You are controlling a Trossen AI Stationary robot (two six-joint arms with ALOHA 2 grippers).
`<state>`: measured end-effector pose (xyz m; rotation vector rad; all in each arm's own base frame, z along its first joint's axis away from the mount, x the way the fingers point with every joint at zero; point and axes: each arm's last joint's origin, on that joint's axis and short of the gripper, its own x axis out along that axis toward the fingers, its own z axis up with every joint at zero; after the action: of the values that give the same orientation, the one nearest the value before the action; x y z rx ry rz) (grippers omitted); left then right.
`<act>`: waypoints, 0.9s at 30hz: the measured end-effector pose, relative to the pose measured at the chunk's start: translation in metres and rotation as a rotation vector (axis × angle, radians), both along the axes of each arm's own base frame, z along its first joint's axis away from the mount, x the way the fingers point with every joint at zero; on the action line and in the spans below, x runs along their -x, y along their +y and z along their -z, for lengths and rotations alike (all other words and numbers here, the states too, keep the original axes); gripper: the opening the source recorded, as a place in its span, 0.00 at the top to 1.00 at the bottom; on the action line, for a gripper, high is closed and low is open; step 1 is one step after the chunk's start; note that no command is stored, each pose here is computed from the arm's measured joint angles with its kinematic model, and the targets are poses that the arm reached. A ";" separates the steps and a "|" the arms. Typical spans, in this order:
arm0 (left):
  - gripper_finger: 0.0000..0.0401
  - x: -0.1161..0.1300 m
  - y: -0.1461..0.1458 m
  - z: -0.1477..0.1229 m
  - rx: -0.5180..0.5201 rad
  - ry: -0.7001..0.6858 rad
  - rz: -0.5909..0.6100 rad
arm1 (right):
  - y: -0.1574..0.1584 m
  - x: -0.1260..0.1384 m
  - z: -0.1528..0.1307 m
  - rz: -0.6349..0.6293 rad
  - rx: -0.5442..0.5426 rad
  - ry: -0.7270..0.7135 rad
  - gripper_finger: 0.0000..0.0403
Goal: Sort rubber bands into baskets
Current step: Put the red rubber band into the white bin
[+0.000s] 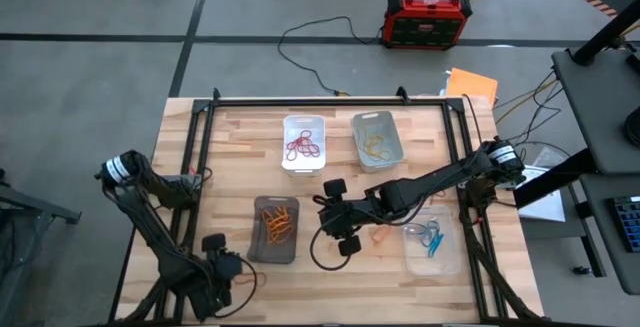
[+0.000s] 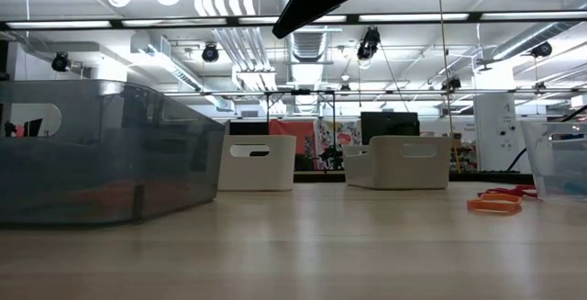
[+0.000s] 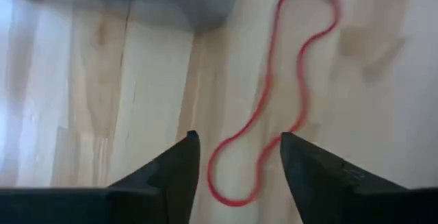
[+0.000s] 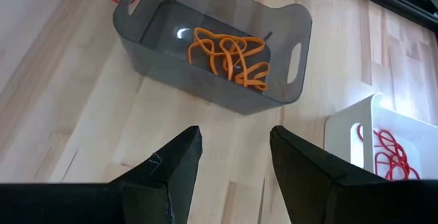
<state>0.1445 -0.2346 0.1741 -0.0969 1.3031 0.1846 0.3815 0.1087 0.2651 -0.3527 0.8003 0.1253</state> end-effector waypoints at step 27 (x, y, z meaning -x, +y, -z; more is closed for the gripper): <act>0.61 0.021 0.010 0.048 0.096 -0.027 0.066 | 0.000 0.000 0.000 0.013 -0.012 -0.001 0.58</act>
<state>0.1235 -0.2246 0.1263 -0.1381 1.2859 0.0642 0.3812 0.1087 0.2655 -0.3364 0.8008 0.1179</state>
